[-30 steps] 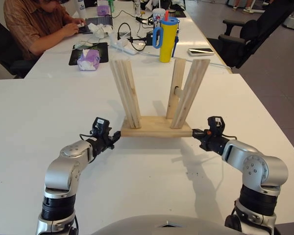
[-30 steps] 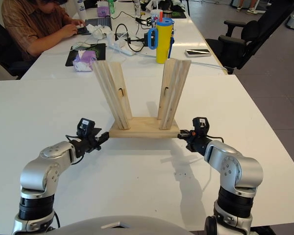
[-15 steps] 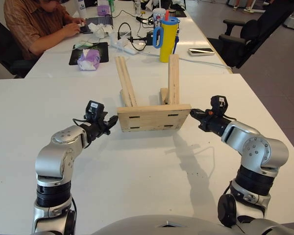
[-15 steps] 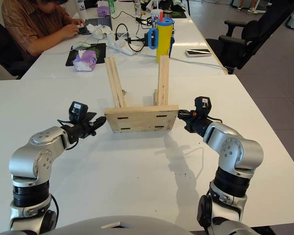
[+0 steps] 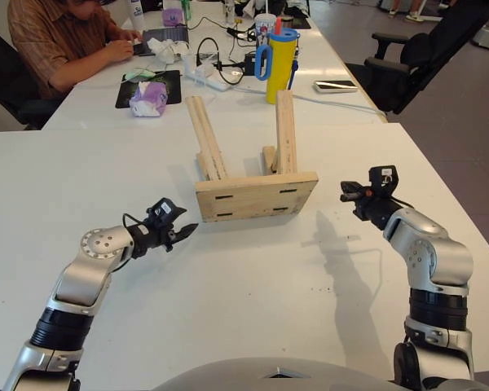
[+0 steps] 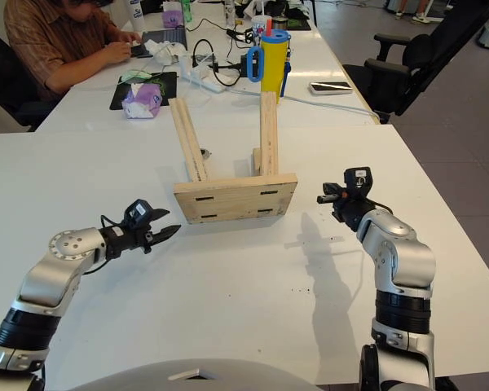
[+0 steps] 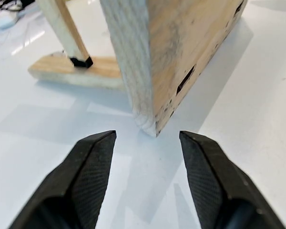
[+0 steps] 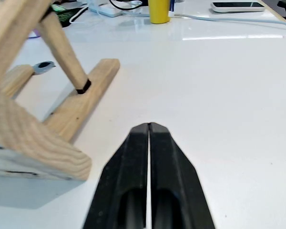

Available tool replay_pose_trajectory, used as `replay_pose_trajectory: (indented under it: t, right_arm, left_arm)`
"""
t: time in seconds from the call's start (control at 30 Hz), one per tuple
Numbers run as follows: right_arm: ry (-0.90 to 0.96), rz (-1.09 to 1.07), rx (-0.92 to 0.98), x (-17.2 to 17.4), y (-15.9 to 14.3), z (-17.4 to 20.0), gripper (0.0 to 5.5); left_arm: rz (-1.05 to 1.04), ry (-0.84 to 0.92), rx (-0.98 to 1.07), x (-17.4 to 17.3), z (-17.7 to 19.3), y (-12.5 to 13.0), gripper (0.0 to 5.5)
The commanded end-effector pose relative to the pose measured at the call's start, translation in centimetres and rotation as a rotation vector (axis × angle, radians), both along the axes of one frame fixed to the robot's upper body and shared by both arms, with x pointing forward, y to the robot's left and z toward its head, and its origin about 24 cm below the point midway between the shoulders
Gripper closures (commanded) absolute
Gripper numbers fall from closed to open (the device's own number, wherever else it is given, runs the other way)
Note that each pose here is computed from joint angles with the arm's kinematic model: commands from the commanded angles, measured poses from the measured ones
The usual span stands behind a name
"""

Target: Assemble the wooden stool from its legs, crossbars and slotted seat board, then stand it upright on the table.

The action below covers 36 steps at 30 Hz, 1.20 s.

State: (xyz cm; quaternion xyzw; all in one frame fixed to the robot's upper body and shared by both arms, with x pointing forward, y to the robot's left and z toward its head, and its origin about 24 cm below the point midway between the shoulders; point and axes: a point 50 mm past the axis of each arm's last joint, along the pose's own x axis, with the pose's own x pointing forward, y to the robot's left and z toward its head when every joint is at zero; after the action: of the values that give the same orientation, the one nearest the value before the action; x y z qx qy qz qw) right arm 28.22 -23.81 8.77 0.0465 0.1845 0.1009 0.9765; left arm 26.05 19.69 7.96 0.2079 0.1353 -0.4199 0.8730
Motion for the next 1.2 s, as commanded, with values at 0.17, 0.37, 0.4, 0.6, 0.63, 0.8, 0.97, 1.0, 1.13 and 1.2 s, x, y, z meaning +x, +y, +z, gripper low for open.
replay_pose_trajectory:
  t: [0.17,0.37,0.4,0.6,0.63,0.8,0.97,1.0,1.13,1.2]
  right_arm:
    - [0.018,0.100,-0.092,0.5,0.7,-2.5,5.50]
    - [0.042,0.149,-0.076,0.6,1.7,-3.6,5.50]
    - [0.041,0.146,-0.075,0.7,1.6,-3.7,5.50]
    - [0.047,0.125,-0.065,1.0,1.2,-4.1,5.50]
    - [0.051,0.123,-0.062,0.9,1.2,-4.4,5.50]
    - [0.076,0.115,-0.046,0.7,1.7,-5.4,5.50]
    - [0.141,0.109,-0.036,0.1,2.4,-7.1,5.50]
    - [0.159,0.114,-0.037,-0.1,2.7,-7.4,5.50]
    - [0.229,0.148,-0.054,-0.6,4.1,-8.6,5.50]
    - [0.249,0.139,-0.045,-0.6,4.7,-8.8,5.50]
  left_arm:
    - [-0.156,-0.083,0.026,3.2,0.7,0.7,2.99]
    - [-0.212,-0.042,-0.088,4.5,0.8,0.2,3.20]
    - [-0.226,-0.028,-0.104,4.5,0.7,0.1,3.31]
    - [-0.263,0.045,-0.191,4.4,0.6,-0.5,4.05]
    - [-0.266,0.056,-0.210,4.4,0.7,-0.7,4.08]
    - [-0.229,0.127,-0.342,4.5,1.6,-1.6,4.18]
    - [-0.141,0.247,-0.725,5.2,6.3,-3.6,4.18]
    - [-0.132,0.258,-0.809,5.3,7.8,-3.9,4.18]
    - [-0.005,0.253,-1.196,7.3,14.7,-3.9,4.18]
    - [0.135,0.235,-1.319,8.7,17.6,-3.2,4.20]
